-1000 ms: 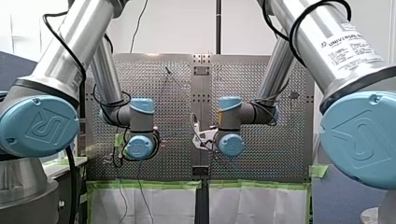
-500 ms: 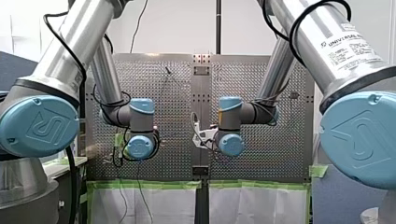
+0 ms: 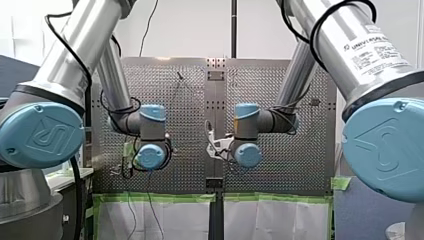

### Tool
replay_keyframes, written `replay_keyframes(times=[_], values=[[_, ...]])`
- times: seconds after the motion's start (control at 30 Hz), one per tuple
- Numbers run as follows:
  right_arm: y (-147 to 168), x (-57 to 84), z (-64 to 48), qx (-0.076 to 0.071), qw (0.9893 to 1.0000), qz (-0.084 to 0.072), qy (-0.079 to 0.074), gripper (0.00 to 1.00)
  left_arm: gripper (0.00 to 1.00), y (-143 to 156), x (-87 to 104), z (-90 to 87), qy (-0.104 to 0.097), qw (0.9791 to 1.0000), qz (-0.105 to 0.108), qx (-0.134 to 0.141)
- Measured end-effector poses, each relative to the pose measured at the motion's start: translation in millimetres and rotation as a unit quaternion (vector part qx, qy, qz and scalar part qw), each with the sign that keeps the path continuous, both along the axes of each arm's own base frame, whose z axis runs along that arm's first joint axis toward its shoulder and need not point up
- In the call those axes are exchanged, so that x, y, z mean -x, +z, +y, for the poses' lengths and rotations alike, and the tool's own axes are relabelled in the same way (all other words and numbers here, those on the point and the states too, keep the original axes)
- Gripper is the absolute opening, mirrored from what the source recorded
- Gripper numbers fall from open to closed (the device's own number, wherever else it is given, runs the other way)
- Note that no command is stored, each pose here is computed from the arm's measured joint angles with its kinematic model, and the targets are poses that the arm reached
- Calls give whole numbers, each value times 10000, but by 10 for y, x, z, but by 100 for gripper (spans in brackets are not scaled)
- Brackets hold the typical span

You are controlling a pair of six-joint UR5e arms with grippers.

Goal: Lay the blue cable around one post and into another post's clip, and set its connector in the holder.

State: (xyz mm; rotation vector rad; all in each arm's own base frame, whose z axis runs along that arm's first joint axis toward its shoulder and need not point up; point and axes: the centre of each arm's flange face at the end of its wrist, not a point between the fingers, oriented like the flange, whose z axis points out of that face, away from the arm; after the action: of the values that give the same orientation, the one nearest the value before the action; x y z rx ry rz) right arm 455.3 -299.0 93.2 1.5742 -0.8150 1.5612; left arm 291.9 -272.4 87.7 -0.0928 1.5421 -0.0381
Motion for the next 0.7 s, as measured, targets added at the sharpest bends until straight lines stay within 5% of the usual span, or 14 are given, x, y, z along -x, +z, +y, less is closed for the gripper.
replay_keyframes(times=[0.2, 0.37, 0.7], values=[[3, 38, 26, -198, 9998, -38, 87, 2, 100, 269, 4, -252, -263, 9988, -179, 384], [1, 41, 30, -226, 9997, -43, 96, 2, 100, 334, 171, -403, -537, 9969, -69, 575], [1, 42, 30, -229, 9997, -44, 97, 2, 100, 256, 466, -511, -849, 9951, 379, 338]])
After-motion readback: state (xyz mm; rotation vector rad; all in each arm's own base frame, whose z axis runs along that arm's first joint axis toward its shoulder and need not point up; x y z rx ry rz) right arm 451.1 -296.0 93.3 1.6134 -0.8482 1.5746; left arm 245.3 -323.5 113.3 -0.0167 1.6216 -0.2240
